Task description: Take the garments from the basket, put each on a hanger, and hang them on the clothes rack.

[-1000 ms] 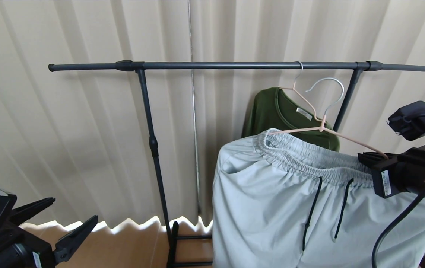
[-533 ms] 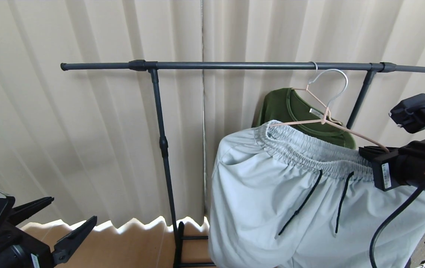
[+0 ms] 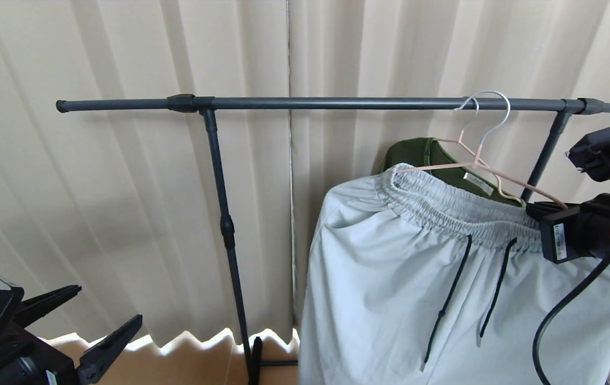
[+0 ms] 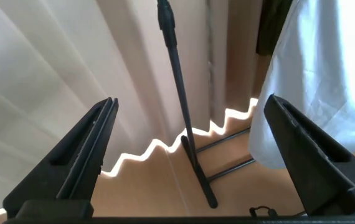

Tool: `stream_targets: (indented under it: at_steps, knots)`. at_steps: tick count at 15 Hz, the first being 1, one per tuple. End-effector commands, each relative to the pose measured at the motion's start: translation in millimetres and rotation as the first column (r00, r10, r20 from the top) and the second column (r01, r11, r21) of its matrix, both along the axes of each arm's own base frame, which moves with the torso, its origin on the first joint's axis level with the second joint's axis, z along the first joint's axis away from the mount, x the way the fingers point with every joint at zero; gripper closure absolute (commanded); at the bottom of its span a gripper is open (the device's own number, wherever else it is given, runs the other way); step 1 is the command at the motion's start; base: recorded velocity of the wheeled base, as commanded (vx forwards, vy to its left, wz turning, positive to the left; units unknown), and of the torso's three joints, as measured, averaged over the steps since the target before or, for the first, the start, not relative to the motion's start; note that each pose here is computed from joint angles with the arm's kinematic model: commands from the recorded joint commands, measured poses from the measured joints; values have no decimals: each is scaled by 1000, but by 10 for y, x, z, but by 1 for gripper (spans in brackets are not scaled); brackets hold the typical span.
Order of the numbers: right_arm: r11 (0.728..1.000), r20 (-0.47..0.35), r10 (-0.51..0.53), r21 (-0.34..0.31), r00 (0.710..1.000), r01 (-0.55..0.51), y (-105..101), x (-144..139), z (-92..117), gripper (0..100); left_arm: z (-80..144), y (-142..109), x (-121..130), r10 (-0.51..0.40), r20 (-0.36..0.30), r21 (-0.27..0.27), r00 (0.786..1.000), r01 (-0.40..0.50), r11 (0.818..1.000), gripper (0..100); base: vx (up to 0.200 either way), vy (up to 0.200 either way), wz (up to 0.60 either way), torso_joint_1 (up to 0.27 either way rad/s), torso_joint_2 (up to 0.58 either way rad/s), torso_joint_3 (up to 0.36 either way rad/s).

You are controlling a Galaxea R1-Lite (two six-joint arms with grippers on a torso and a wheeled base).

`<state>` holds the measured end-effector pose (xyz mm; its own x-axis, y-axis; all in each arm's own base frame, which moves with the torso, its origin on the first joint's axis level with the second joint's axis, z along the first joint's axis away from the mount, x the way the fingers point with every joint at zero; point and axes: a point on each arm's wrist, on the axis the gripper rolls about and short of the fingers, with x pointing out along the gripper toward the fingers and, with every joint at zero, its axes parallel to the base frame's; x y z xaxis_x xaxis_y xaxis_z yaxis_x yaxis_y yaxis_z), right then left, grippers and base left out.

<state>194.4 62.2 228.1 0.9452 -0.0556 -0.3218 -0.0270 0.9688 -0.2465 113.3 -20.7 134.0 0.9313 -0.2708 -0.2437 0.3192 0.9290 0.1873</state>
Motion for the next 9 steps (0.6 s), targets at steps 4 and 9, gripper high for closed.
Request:
stream_targets:
  at_steps: [4, 9]
  knots:
    - [1000, 0, -19, -6, 1000, 19, 0, 10, -7, 100, 0, -17, 5, -12, -2, -1, 1000, 12, 1000, 0, 200, 0, 0, 2, 5, 2]
    - [1000, 7, -27, -6, 1000, 27, 20, 72, 26, 100, 14, -13, -17, -12, 12, -1, 1000, 12, 1000, 0, 120, 0, 0, 0, 2, 0]
